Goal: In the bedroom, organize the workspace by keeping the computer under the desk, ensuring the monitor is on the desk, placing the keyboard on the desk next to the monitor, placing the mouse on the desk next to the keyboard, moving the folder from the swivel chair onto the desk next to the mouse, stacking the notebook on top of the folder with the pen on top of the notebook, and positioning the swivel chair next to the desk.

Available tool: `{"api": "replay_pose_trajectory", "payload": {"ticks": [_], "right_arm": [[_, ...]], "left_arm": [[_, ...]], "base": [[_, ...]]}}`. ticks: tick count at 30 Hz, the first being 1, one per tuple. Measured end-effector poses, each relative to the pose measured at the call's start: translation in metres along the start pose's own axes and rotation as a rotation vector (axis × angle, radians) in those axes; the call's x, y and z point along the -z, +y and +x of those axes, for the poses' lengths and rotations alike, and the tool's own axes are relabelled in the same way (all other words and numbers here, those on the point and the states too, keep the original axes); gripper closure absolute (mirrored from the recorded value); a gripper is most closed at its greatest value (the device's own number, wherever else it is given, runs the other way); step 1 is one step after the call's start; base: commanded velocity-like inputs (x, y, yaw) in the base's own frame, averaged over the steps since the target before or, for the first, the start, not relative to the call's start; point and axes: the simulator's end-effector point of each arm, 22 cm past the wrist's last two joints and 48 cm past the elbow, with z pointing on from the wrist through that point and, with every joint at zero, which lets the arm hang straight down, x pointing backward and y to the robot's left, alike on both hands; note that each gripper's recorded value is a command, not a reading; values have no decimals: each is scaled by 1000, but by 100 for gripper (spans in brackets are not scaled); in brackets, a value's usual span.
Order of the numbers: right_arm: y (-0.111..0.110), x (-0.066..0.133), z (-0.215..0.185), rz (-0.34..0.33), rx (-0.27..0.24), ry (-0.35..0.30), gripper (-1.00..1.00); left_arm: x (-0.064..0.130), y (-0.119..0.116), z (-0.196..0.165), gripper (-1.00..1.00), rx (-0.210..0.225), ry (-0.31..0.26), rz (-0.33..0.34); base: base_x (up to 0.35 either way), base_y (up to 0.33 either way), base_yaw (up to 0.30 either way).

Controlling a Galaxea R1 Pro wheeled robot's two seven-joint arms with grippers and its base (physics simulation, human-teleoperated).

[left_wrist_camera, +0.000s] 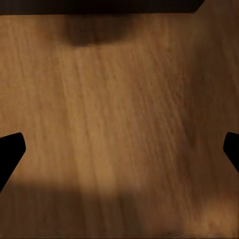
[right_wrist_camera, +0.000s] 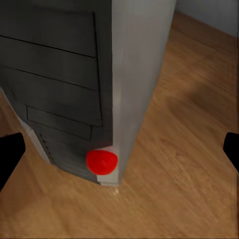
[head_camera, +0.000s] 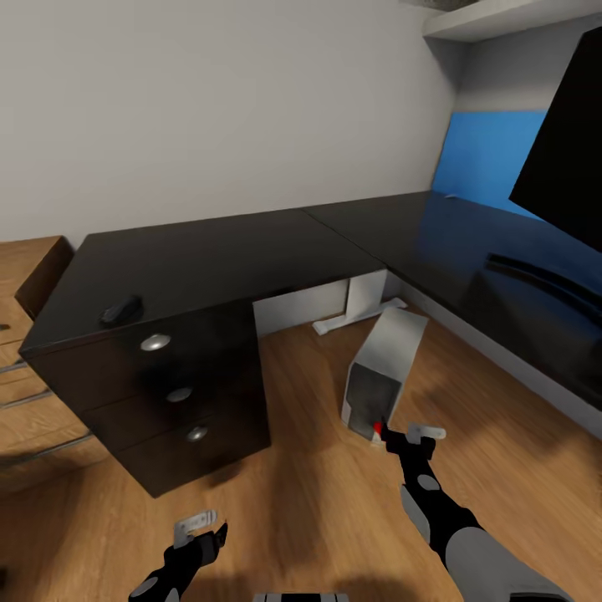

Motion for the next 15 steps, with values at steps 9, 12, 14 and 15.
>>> {"api": "replay_pose_trajectory", "payload": {"ticks": [9,12,14,15], "right_arm": [[-1,0,-1,4,-6,-4,-100],[-2,0,-2,6,-8,-5,-100],[-2,0,-3,6,-9,-9,-100],[-2,0,-4,7,-10,-13,-100]], "left_arm": [[0,0,0,-100,0,0,0],[0,0,0,-100,0,0,0],[0,0,0,-100,0,0,-1],[0,0,0,-100,0,0,-1]], "base": [[-92,0,0],[-20,0,0],[-11,0,0],[-8,0,0]]}}
